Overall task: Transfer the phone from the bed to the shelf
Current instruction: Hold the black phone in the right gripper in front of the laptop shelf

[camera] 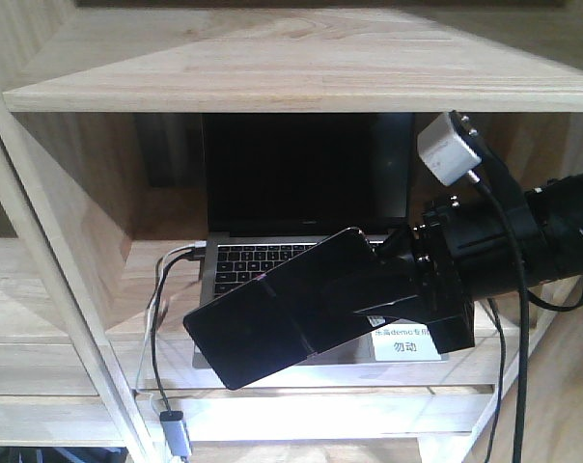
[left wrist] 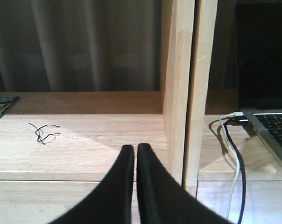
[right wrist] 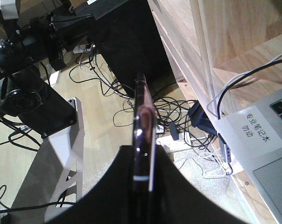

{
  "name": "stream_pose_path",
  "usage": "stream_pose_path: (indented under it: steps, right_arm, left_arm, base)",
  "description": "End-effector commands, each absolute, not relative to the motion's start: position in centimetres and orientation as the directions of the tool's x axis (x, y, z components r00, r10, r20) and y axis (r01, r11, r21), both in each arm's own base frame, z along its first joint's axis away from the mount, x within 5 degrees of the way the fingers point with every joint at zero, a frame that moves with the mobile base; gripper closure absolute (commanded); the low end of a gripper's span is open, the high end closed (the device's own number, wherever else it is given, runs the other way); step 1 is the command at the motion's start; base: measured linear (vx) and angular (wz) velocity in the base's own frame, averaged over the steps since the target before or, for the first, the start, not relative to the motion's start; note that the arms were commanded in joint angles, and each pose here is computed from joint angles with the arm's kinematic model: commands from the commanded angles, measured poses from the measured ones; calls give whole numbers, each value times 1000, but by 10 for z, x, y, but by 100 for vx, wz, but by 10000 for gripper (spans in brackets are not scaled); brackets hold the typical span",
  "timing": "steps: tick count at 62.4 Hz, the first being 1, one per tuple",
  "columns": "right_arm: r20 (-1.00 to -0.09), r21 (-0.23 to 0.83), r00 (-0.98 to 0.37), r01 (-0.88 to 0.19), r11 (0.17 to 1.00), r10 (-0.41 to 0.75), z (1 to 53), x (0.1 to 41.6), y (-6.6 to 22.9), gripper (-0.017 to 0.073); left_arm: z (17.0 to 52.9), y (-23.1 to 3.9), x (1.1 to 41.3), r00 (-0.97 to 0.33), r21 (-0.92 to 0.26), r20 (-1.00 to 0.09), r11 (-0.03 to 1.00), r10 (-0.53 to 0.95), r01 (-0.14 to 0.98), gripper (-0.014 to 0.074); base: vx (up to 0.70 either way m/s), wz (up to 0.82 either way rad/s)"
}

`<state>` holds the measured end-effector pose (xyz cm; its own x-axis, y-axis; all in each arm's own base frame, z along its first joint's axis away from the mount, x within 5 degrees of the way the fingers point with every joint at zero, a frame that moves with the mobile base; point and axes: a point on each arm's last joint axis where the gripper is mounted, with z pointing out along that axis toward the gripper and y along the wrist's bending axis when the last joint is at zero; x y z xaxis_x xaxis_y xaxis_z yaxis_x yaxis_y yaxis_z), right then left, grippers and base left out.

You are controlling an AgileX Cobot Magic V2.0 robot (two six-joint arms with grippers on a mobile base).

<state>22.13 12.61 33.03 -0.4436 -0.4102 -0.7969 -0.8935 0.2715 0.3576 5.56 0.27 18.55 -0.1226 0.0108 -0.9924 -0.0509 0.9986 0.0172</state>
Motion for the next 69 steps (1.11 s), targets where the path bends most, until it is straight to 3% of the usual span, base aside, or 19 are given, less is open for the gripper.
stream_pose_path:
  steps: [1,69]
  right_arm:
    - [-842,361,-409,-912,195,-352,351,211,128,561]
    - [-842,361,-409,-912,195,-352,351,211,128,561]
  left_arm:
    - [190,3,56,-52,8,-999,998,6,-55,592]
    - [190,3,56,-52,8,-999,998,6,-55,592]
  base:
    - [3,2]
    - [1,0]
